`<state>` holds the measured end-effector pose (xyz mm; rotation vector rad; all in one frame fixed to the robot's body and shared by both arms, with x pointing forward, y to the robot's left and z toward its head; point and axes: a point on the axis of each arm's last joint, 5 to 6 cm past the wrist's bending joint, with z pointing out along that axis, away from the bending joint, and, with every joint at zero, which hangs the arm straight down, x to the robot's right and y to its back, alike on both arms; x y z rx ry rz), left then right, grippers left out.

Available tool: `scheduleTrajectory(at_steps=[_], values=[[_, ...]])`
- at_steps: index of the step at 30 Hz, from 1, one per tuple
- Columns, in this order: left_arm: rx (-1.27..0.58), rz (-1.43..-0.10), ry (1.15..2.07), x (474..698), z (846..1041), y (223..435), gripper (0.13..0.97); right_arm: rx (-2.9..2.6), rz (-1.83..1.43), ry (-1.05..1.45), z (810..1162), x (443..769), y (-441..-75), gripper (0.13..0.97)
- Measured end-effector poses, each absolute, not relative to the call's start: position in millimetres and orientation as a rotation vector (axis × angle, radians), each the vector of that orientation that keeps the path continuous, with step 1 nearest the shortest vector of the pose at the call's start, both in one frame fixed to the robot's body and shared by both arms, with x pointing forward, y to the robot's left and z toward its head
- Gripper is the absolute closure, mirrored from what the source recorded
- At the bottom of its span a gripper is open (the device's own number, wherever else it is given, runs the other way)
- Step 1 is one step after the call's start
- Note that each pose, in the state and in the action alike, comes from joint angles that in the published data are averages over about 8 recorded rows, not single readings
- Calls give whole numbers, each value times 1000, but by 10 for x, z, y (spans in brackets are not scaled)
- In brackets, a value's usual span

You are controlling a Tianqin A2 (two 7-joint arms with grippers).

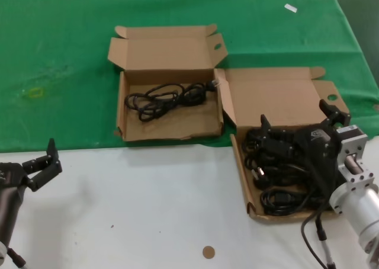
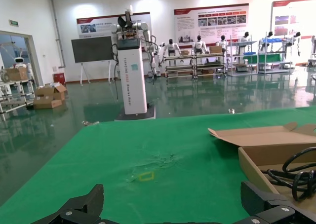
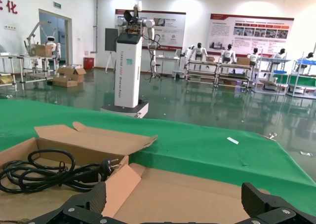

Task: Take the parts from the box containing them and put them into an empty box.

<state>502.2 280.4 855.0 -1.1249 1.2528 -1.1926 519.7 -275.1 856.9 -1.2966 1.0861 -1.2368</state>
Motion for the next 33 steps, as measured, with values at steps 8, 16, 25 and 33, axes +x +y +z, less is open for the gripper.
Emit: scheduleTrajectory(at_steps=[8, 16, 25, 33], values=[[-1125, -1193, 1253, 5022, 8550, 2805, 132, -1292, -1238, 1092, 8566, 5183, -2757, 130], [-1125, -1193, 1253, 5022, 8550, 2804, 132, -1292, -1238, 1092, 8566, 5182, -2758, 130], [-1125, -1193, 1253, 5022, 8550, 2804, 132, -1292, -1238, 1092, 8566, 5182, -2757, 130], [-1125, -1193, 1253, 5022, 8550, 2804, 132, -1292, -1238, 1092, 8566, 5182, -2757, 130]])
